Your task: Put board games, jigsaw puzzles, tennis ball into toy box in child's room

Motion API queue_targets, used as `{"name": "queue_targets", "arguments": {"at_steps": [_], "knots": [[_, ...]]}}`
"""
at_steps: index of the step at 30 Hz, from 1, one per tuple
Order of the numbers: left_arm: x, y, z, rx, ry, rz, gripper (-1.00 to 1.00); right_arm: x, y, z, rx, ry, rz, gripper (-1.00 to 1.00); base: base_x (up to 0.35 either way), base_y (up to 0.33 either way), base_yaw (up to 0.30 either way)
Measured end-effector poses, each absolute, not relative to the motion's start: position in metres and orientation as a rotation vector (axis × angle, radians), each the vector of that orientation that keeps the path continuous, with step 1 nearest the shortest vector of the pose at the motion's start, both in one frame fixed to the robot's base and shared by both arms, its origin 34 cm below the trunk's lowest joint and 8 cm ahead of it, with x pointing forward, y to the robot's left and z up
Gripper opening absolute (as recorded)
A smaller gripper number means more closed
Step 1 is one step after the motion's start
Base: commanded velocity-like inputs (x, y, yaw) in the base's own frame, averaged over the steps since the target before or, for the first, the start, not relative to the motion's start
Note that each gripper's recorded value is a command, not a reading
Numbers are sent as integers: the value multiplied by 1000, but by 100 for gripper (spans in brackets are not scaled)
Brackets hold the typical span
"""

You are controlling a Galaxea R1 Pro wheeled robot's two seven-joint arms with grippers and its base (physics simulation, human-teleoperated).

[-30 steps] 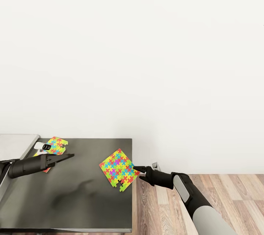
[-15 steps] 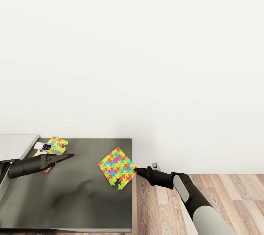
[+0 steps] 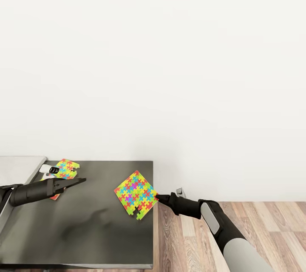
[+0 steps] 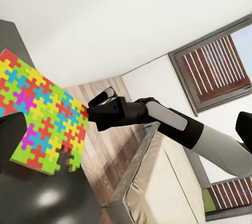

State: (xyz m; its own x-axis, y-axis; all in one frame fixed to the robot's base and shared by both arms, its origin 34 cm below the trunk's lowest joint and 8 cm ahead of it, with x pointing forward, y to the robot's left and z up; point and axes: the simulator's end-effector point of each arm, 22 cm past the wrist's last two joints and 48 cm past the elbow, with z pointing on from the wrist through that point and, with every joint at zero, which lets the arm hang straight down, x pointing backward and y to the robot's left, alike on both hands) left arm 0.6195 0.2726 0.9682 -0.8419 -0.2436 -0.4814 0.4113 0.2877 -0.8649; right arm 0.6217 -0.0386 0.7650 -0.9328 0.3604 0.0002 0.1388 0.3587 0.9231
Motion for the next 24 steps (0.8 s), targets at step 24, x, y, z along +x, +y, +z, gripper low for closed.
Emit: {"name": "queue_targets", "arguments": {"at_steps": [24], "knots": [[614,276,994,124,2033,-1603,100,621,-47,794,472,2373,1608,-100,0,0,0]]}}
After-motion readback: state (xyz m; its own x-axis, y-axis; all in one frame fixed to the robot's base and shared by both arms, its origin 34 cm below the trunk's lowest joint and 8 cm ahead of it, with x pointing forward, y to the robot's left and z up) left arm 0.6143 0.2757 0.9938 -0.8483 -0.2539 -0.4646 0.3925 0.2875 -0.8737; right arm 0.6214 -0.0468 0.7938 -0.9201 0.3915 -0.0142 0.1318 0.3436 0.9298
